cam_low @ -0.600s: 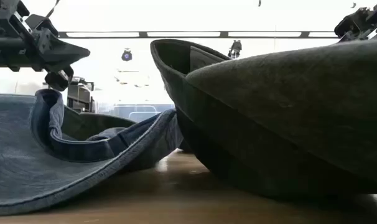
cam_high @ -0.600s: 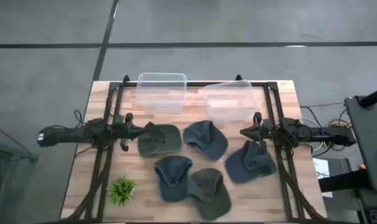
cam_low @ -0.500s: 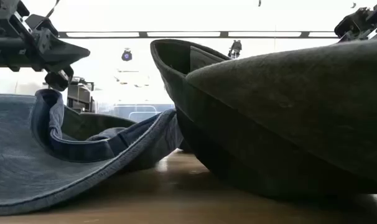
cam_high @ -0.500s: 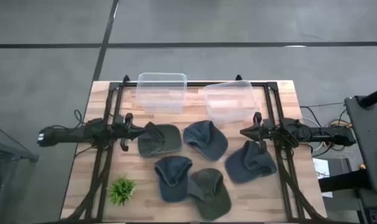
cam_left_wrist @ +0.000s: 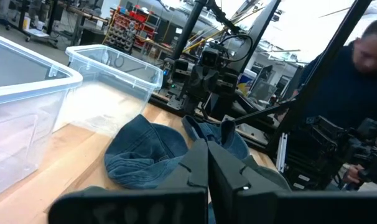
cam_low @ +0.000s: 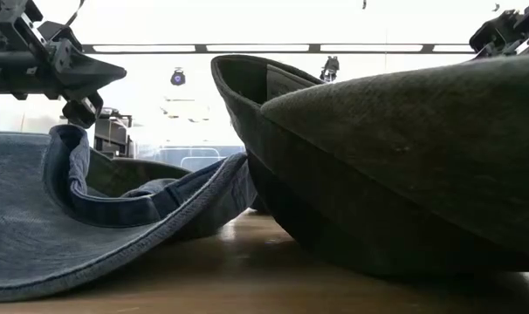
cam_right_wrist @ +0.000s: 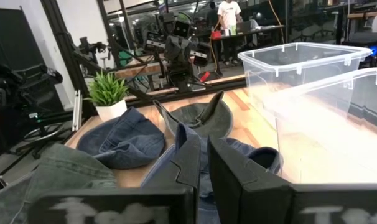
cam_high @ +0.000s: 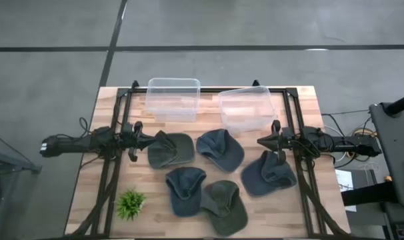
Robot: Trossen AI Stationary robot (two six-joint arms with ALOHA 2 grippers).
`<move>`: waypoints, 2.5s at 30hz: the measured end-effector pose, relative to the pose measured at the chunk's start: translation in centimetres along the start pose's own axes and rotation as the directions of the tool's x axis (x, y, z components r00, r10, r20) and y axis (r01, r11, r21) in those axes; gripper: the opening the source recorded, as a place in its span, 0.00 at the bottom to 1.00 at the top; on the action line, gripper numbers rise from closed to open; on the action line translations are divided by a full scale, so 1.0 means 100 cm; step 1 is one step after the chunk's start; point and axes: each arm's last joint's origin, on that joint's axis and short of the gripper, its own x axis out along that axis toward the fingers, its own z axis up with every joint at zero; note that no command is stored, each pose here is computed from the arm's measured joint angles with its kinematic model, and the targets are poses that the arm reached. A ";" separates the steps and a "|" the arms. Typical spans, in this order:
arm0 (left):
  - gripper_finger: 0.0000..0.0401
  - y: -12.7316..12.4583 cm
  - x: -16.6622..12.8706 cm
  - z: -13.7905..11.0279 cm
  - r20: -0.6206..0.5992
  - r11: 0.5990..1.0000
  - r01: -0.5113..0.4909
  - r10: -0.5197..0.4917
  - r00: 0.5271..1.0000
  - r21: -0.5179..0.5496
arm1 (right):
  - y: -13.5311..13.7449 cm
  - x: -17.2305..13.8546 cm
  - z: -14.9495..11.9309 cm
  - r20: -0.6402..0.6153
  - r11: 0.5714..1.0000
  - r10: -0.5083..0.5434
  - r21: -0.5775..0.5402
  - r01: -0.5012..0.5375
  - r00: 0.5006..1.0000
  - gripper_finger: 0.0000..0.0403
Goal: Pick & Place hat
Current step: Put the middle blue cap into the right transparent bin
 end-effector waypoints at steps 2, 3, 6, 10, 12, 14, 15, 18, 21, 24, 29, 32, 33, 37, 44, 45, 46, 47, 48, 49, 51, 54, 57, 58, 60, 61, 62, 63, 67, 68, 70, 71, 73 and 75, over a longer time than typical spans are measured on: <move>0.00 0.000 0.000 0.000 0.000 1.000 0.000 0.000 1.000 0.000 | 0.000 0.000 0.000 0.001 1.000 0.001 0.000 -0.001 1.000 0.07; 0.00 0.000 0.000 0.000 0.000 1.000 0.000 0.000 1.000 0.000 | 0.000 0.000 0.000 0.003 1.000 0.001 0.000 -0.001 1.000 0.07; 0.00 0.000 0.000 0.000 0.000 1.000 0.000 0.000 1.000 -0.001 | 0.000 0.000 0.000 0.004 1.000 0.001 0.000 -0.001 1.000 0.07; 0.00 0.000 0.000 0.000 0.000 1.000 0.001 -0.001 1.000 0.000 | 0.000 0.000 0.000 0.004 1.000 0.002 0.000 -0.002 1.000 0.07; 0.00 0.000 0.000 0.000 0.000 1.000 0.001 -0.001 1.000 0.000 | 0.001 0.000 0.001 0.003 1.000 0.009 0.018 -0.009 1.000 0.07; 0.00 0.000 0.000 0.000 0.000 1.000 0.000 0.000 1.000 0.000 | 0.002 -0.001 0.008 0.012 0.998 0.013 0.064 -0.014 1.000 0.07; 0.00 0.000 0.000 0.000 0.000 1.000 0.001 -0.001 1.000 0.000 | 0.003 -0.001 0.015 0.021 0.996 0.016 0.082 -0.017 1.000 0.07; 0.00 0.000 0.000 0.000 0.000 1.000 0.000 0.000 1.000 0.000 | 0.009 -0.002 0.036 -0.034 0.996 0.029 0.091 -0.026 0.999 0.07; 0.00 0.000 0.000 0.000 -0.003 1.000 -0.001 0.001 1.000 0.000 | 0.016 -0.001 0.060 -0.202 0.997 0.014 0.076 0.001 0.979 0.07; 0.00 0.000 0.000 -0.001 -0.010 1.000 -0.003 0.003 1.000 0.000 | 0.024 0.005 0.083 -0.423 0.997 -0.020 0.054 0.047 0.906 0.07; 0.00 0.000 0.000 -0.001 -0.013 1.000 0.000 0.000 1.000 0.001 | 0.033 0.019 0.104 -0.770 0.992 -0.094 -0.016 0.128 0.631 0.07; 0.00 0.000 0.000 -0.001 -0.014 1.000 -0.001 0.001 1.000 0.001 | 0.037 0.031 0.111 -0.882 0.982 -0.102 -0.015 0.187 0.461 0.07; 0.00 0.000 0.000 -0.001 -0.014 1.000 -0.001 0.001 1.000 0.001 | 0.038 0.035 0.112 -0.906 0.981 -0.083 0.000 0.196 0.415 0.07; 0.00 0.000 0.000 -0.001 -0.015 1.000 -0.002 0.002 1.000 0.001 | 0.046 0.054 0.116 -0.939 0.966 0.076 0.152 0.208 0.336 0.07; 0.00 0.001 0.000 -0.002 -0.017 1.000 -0.003 0.003 1.000 0.001 | 0.081 0.068 0.130 -0.932 0.944 0.226 0.281 0.170 0.284 0.07; 0.00 0.001 0.000 -0.002 -0.017 1.000 -0.003 0.003 1.000 0.001 | 0.088 0.068 0.132 -0.934 0.949 0.220 0.271 0.160 0.281 0.07; 0.00 0.001 0.000 -0.002 -0.017 1.000 -0.003 0.003 1.000 0.001 | 0.095 0.068 0.134 -0.936 0.953 0.216 0.264 0.149 0.276 0.07; 0.00 0.001 0.000 -0.002 -0.017 1.000 -0.003 0.003 1.000 0.001 | 0.103 0.067 0.135 -0.938 0.956 0.211 0.257 0.142 0.276 0.07; 0.00 0.001 0.000 -0.002 -0.017 1.000 -0.003 0.003 1.000 0.001 | 0.111 0.066 0.136 -0.940 0.959 0.201 0.246 0.138 0.275 0.07; 0.00 0.001 0.000 -0.002 -0.017 1.000 -0.003 0.003 1.000 0.001 | 0.119 0.064 0.135 -0.944 0.962 0.189 0.232 0.140 0.269 0.07; 0.00 0.001 0.000 -0.002 -0.017 1.000 -0.003 0.003 1.000 0.001 | 0.134 0.062 0.130 -0.953 0.970 0.156 0.198 0.142 0.259 0.07; 0.00 0.001 0.000 -0.002 -0.017 1.000 -0.004 0.004 1.000 0.001 | 0.153 0.059 0.114 -0.972 0.980 0.116 0.145 0.137 0.205 0.07; 0.00 0.001 0.000 -0.002 -0.017 1.000 -0.004 0.004 1.000 0.001 | 0.165 0.058 0.096 -0.988 0.975 0.075 0.100 0.196 0.134 0.07; 0.00 0.001 0.000 -0.001 -0.016 1.000 -0.004 0.004 1.000 0.001 | 0.168 0.058 0.091 -0.991 0.970 0.064 0.089 0.226 0.117 0.07; 0.00 0.001 0.000 -0.001 -0.016 1.000 -0.004 0.004 1.000 0.001 | 0.174 0.058 0.084 -0.993 0.960 0.058 0.084 0.266 0.104 0.07; 0.00 0.001 0.000 -0.001 -0.016 1.000 -0.004 0.004 1.000 0.001 | 0.177 0.058 0.083 -0.991 0.954 0.068 0.098 0.284 0.113 0.07; 0.00 0.001 0.000 -0.001 -0.015 1.000 -0.004 0.004 1.000 0.001 | 0.181 0.058 0.082 -0.989 0.946 0.081 0.115 0.302 0.121 0.07; 0.00 0.001 0.000 -0.001 -0.015 1.000 -0.005 0.005 1.000 0.001 | 0.184 0.058 0.081 -0.987 0.936 0.096 0.135 0.325 0.132 0.07; 0.00 0.001 0.000 -0.001 -0.014 1.000 -0.007 0.007 1.000 -0.001 | 0.196 0.053 0.083 -0.969 0.856 0.135 0.220 0.468 0.209 0.07; 0.00 0.001 0.000 -0.001 -0.014 1.000 -0.006 0.006 1.000 -0.001 | 0.198 0.051 0.084 -0.964 0.823 0.137 0.239 0.515 0.228 0.07; 0.00 0.001 0.000 -0.001 -0.013 1.000 -0.006 0.006 1.000 -0.001 | 0.203 0.047 0.084 -0.956 0.753 0.147 0.274 0.599 0.254 0.07; 0.00 0.001 0.000 -0.001 -0.013 1.000 -0.006 0.006 1.000 -0.001 | 0.206 0.045 0.084 -0.953 0.714 0.154 0.289 0.637 0.260 0.07; 0.00 0.001 0.000 -0.001 -0.013 1.000 -0.006 0.006 1.000 -0.001 | 0.212 0.041 0.084 -0.947 0.645 0.182 0.319 0.694 0.266 0.07; 0.00 0.001 0.000 -0.001 -0.012 1.000 -0.006 0.006 1.000 -0.001 | 0.219 0.038 0.085 -0.931 0.581 0.214 0.365 0.727 0.295 0.07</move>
